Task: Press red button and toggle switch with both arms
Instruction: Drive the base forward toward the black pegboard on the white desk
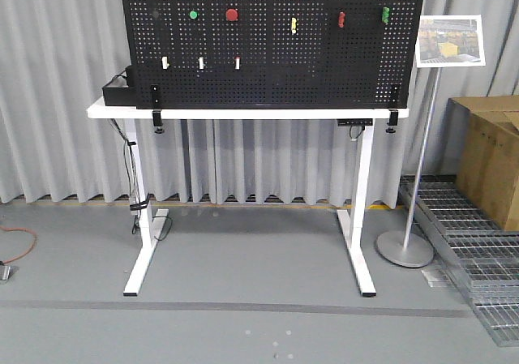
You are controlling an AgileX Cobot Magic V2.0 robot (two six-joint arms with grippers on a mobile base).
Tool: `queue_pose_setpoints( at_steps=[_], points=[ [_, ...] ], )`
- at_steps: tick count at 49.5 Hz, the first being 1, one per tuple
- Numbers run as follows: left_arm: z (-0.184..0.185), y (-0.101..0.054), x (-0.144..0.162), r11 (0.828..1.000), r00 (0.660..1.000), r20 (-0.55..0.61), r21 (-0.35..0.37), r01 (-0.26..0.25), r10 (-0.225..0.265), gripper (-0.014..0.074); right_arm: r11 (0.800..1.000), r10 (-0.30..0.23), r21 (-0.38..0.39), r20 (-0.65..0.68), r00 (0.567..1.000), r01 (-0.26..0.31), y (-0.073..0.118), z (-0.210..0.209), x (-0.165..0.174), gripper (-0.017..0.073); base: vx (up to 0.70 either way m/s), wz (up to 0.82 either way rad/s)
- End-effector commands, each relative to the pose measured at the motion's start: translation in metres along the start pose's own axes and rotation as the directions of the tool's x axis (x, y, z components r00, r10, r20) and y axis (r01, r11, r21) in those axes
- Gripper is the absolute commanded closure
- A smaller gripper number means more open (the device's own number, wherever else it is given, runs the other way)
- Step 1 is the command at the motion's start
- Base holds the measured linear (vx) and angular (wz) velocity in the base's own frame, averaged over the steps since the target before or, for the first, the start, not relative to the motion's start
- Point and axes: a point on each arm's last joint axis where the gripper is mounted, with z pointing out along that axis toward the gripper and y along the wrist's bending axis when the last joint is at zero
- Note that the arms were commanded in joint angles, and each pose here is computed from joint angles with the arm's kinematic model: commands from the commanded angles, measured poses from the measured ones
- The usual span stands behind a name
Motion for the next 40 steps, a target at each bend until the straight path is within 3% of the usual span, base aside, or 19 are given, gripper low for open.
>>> queue_pose_setpoints(
  at_steps=[1,40],
  points=[
    [0.0011,0.0003,0.0038,1.000,0.998,0.052,-0.004,0.017,-0.017,0.0591,1.000,-0.019,0.003,0.088,0.996,0.019,0.0000,-0.0012,-0.0050,0.0562,0.00,0.00],
    [0.0011,0.0003,0.0038,1.000,0.998,0.052,-0.004,0.017,-0.017,0.0591,1.000,-0.019,0.003,0.088,0.996,0.019,0.0000,-0.0012,-0.0050,0.0562,0.04,0.00]
  ],
)
